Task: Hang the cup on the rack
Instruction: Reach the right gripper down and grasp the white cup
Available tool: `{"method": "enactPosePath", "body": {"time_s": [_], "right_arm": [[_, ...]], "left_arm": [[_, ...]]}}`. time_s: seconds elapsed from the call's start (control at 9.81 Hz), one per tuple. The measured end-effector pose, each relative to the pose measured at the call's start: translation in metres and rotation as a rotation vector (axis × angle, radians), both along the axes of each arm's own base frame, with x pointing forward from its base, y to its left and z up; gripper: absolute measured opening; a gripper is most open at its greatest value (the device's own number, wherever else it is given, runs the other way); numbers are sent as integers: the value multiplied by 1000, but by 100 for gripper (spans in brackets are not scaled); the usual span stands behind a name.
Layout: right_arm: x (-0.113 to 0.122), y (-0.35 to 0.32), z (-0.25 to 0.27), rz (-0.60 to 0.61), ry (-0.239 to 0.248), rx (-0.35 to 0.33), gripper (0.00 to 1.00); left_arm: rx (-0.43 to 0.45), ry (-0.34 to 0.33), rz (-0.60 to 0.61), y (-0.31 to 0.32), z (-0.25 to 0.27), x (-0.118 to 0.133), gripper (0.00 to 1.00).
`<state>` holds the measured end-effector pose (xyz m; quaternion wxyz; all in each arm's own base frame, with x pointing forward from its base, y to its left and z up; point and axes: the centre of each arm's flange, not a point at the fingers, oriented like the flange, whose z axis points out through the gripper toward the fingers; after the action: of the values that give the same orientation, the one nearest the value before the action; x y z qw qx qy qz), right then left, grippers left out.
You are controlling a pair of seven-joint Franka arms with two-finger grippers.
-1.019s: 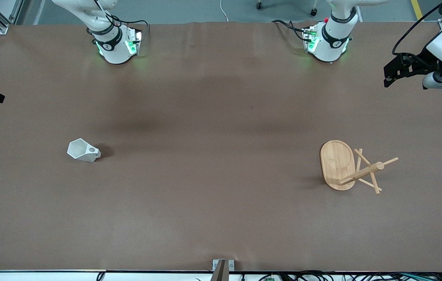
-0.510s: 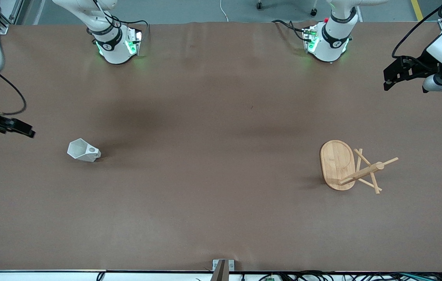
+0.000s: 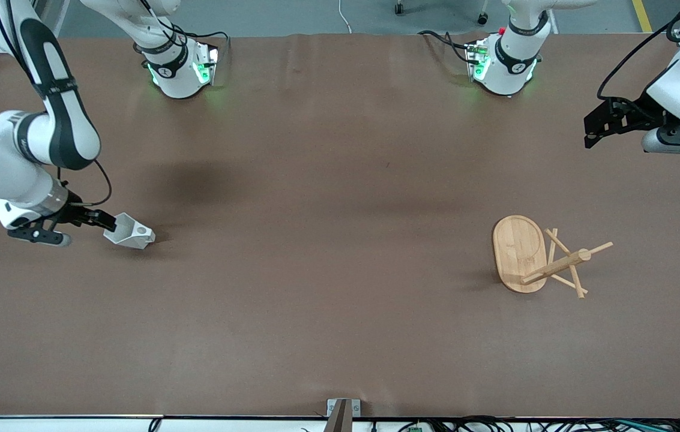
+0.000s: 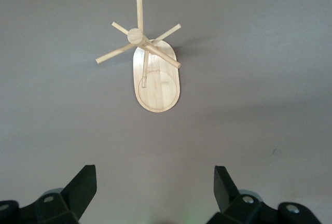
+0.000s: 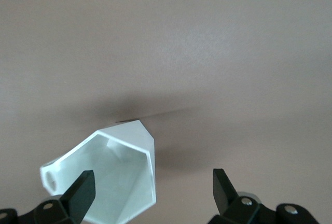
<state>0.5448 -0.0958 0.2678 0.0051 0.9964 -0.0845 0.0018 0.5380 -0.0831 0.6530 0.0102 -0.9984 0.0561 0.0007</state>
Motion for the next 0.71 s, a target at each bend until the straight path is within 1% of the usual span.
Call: {"method": "enactPosePath", "body": {"time_s": [0.1,0.2,0.41,0.61,0.71], "right_arm": [[-1,0,-15,0,23,3,100],[-2,1,-23,1,36,5,98],[-1,1,-30,2,28,3,89],[0,1,-34,2,27,2,59],[0,1,-34,1,26,2,41]], "left_arm": [[0,-3,-1,-1,1,0,100],[-1,-5,-1,-1,2,0,100],[-2,-12,-2,-1,3,1,100],[-3,-16,-3,-1,3,1,100],[-3,-18,-4,-1,4,1,100]]}}
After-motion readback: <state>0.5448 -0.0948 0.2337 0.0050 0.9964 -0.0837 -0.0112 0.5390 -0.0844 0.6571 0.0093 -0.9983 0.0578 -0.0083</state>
